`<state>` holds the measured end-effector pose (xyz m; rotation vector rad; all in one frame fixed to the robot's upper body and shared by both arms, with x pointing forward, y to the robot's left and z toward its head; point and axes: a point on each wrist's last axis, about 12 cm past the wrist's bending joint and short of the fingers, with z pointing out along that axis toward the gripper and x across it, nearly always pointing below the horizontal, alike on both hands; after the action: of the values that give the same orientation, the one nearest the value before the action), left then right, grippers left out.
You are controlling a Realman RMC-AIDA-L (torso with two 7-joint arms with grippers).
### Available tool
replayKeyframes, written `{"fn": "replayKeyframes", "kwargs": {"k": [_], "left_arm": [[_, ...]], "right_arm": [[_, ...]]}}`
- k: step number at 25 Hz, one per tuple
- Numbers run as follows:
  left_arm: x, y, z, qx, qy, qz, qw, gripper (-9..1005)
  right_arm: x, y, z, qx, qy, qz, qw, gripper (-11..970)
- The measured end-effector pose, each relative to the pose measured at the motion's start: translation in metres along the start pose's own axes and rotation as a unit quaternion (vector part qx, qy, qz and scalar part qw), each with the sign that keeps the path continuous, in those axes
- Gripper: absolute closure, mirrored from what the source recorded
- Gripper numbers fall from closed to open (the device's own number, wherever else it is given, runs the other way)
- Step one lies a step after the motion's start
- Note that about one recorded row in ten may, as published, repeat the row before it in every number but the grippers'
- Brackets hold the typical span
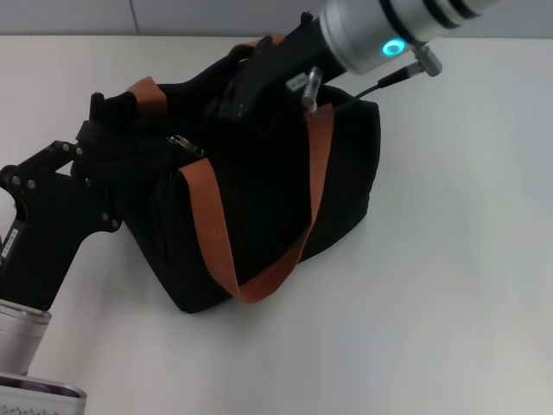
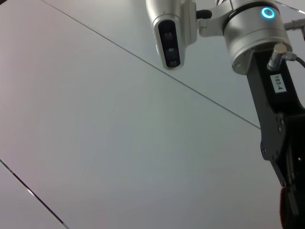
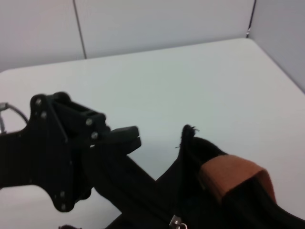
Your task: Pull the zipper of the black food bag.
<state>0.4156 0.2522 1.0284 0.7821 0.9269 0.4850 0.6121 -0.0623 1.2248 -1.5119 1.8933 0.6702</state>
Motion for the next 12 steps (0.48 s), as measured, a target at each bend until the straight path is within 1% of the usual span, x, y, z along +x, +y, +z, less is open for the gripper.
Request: {"fn": "replayKeyframes", "kwargs": {"k": [2,4,6,9,12], "left_arm": [[0.000,0.000,0.000,0.001,0.000,-0.001,1.000,886],[0.000,-0.001,0.000,0.002,0.000,-0.001,1.000,886],[0.000,-0.001,0.000,0.002,0.000,-0.002,1.000,885],[0.000,-0.001,0.000,0.004,0.002,-0.002,1.000,885],[0.000,-0.002,-0.002,0.005,0.007,-0.002,1.000,884]], "right_arm": [[-0.001,-0.002,-0.007,-0.004,-0.012,0.029,1.000,948],[-0.005,-0.004,-0.014,-0.016,-0.020,0.062,0.998,937],[-0.009,-0.004,-0.021,-0.030,-0.021,0.084,0.996,927],[-0.015,-0.002,-0.022,-0.048,-0.008,0.097,0.994,910],[-0.016,-0.002,-0.019,-0.053,0.000,0.105,0.993,879]]}}
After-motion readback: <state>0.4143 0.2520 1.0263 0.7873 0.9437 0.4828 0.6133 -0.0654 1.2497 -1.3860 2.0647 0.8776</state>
